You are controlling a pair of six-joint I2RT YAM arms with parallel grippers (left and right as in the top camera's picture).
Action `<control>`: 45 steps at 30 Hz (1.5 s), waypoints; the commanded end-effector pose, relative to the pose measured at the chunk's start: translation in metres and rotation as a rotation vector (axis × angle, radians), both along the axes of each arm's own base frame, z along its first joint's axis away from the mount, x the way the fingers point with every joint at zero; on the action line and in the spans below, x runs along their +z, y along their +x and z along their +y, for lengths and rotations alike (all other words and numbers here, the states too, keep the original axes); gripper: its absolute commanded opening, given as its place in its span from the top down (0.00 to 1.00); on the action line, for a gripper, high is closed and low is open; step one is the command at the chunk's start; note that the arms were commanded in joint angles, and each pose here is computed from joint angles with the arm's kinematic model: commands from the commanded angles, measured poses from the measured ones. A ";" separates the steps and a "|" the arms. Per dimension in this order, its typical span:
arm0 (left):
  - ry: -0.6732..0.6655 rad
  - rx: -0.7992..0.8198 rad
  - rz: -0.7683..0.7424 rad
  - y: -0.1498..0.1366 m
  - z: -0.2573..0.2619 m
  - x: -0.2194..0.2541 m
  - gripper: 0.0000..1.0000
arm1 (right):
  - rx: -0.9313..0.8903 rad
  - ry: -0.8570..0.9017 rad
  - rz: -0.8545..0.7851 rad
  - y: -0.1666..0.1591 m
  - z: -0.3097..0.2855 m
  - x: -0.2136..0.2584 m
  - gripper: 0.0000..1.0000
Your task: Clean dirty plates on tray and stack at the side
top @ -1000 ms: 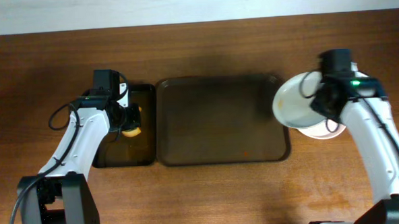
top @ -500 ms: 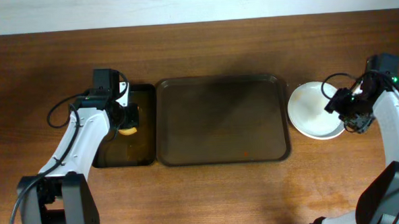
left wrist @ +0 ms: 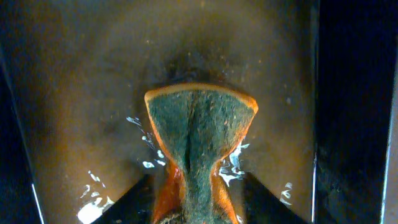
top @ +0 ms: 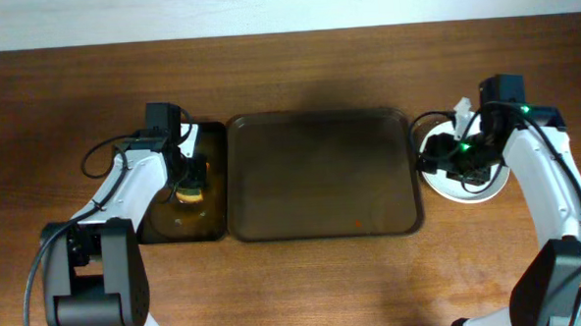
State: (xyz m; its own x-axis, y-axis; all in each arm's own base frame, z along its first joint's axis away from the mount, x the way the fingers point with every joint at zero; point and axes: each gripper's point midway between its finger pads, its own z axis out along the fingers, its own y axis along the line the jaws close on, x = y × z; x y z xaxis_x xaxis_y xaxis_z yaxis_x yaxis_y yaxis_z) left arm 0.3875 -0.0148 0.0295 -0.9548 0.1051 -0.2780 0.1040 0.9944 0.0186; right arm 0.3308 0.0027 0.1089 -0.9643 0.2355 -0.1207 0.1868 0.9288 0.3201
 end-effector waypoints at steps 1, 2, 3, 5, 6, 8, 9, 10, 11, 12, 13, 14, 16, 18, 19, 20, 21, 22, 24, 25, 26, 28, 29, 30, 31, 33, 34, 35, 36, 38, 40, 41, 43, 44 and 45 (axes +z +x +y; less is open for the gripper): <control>-0.022 0.025 -0.073 0.012 -0.003 0.037 0.37 | 0.085 0.006 -0.026 0.005 0.024 0.004 0.33; -0.023 0.025 -0.100 0.014 -0.003 0.050 0.36 | 0.101 0.006 -0.028 0.005 0.029 0.004 0.34; -0.027 0.024 -0.163 0.016 -0.003 0.076 0.32 | 0.149 0.001 -0.040 0.006 0.039 0.004 0.37; -0.030 0.023 -0.225 0.014 -0.003 0.102 0.01 | 0.200 -0.003 -0.060 0.008 0.053 0.005 0.36; -0.033 0.030 -0.237 0.011 -0.003 0.110 0.00 | 0.238 -0.008 -0.076 0.009 0.061 0.006 0.31; -0.056 0.093 -0.201 -0.002 -0.002 0.111 0.00 | 0.277 -0.048 -0.080 0.008 0.070 0.004 0.02; -0.054 0.100 -0.149 -0.013 -0.001 0.105 0.00 | 0.292 -0.062 -0.063 0.003 0.074 0.003 0.02; -0.055 0.120 -0.090 -0.027 -0.001 0.100 0.00 | 0.287 -0.080 -0.046 0.000 0.072 0.001 0.02; -0.065 0.172 -0.033 -0.040 0.000 0.095 0.00 | 0.264 -0.102 -0.027 -0.004 0.069 0.001 0.02; -0.069 0.204 0.008 -0.049 0.000 0.092 0.00 | 0.236 -0.124 -0.003 -0.011 0.064 0.004 0.02; -0.068 0.220 0.047 -0.059 0.000 0.090 0.00 | 0.212 -0.133 0.006 -0.015 0.061 0.007 0.02; -0.065 0.221 0.067 -0.065 0.001 0.090 0.00 | 0.201 -0.131 0.005 -0.017 0.061 0.011 0.02; -0.060 0.221 0.094 -0.079 0.001 0.092 0.00 | 0.194 -0.130 -0.023 -0.022 0.060 0.021 0.02; -0.066 0.219 0.057 -0.089 0.002 0.098 0.00 | 0.177 -0.147 -0.086 -0.030 0.056 0.033 0.02; -0.070 0.218 0.025 -0.094 0.002 0.102 0.00 | 0.163 -0.152 -0.124 -0.034 0.054 0.039 0.02; -0.075 0.216 -0.008 -0.099 0.002 0.106 0.00 | 0.147 -0.163 -0.174 -0.040 0.051 0.047 0.02; -0.081 0.211 -0.056 -0.105 0.002 0.111 0.00 | 0.137 -0.171 -0.234 -0.048 0.049 0.056 0.02; -0.089 0.199 -0.128 -0.111 0.002 0.118 0.00 | 0.129 -0.176 -0.279 -0.053 0.047 0.064 0.02; -0.100 0.186 -0.237 -0.121 0.003 0.130 0.00 | 0.119 -0.173 -0.388 -0.065 0.045 0.079 0.02; -0.110 0.176 -0.316 -0.128 0.003 0.139 0.00 | 0.110 -0.174 -0.455 -0.073 0.044 0.089 0.02; -0.118 0.172 -0.380 -0.134 0.003 0.147 0.00 | 0.100 -0.180 -0.502 -0.080 0.042 0.096 0.02; -0.131 0.168 -0.508 -0.149 0.004 0.162 0.00 | 0.077 -0.208 -0.571 -0.100 0.034 0.110 0.02; -0.136 0.166 -0.548 -0.154 0.004 0.169 0.00 | 0.074 -0.207 -0.594 -0.107 0.033 0.115 0.02; -0.136 0.168 -0.588 -0.158 0.005 0.177 0.00 | 0.072 -0.206 -0.611 -0.110 0.032 0.119 0.02; -0.139 0.167 -0.611 -0.160 0.006 0.182 0.00 | 0.069 -0.205 -0.630 -0.113 0.032 0.123 0.02; -0.143 0.165 -0.648 -0.165 0.006 0.189 0.00 | 0.068 -0.204 -0.640 -0.114 0.032 0.125 0.02; -0.143 0.165 -0.644 -0.165 0.006 0.189 0.00 | 0.068 -0.205 -0.637 -0.113 0.032 0.124 0.02; -0.142 0.165 -0.637 -0.166 0.006 0.187 0.00 | 0.068 -0.205 -0.635 -0.113 0.032 0.124 0.02; -0.142 0.166 -0.636 -0.166 0.006 0.187 0.00 | 0.069 -0.205 -0.632 -0.113 0.032 0.123 0.02; -0.142 0.166 -0.635 -0.167 0.006 0.187 0.00 | 0.070 -0.205 -0.624 -0.112 0.032 0.121 0.02; -0.142 0.166 -0.635 -0.167 0.006 0.187 0.00 | 0.070 -0.206 -0.619 -0.111 0.032 0.120 0.02; -0.142 0.166 -0.635 -0.167 0.006 0.187 0.00 | 0.071 -0.206 -0.616 -0.111 0.032 0.120 0.02; -0.142 0.166 -0.635 -0.167 0.006 0.187 0.00 | 0.071 -0.206 -0.611 -0.110 0.032 0.119 0.02; -0.142 0.166 -0.635 -0.167 0.006 0.187 0.00 | 0.071 -0.206 -0.612 -0.111 0.032 0.118 0.02; -0.142 0.166 -0.635 -0.167 0.006 0.187 0.00 | 0.077 -0.220 -0.621 -0.112 0.031 0.120 0.02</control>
State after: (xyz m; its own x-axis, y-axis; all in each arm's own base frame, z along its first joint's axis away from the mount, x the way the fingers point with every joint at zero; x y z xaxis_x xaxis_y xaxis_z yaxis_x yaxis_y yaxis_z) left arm 0.2219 -0.0089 0.2188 -0.5982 -0.1198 -0.7924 -0.0454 0.9922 -0.1157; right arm 0.2202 0.0369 0.2310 -0.7148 0.0851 -0.6941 -0.0488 0.9841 0.1709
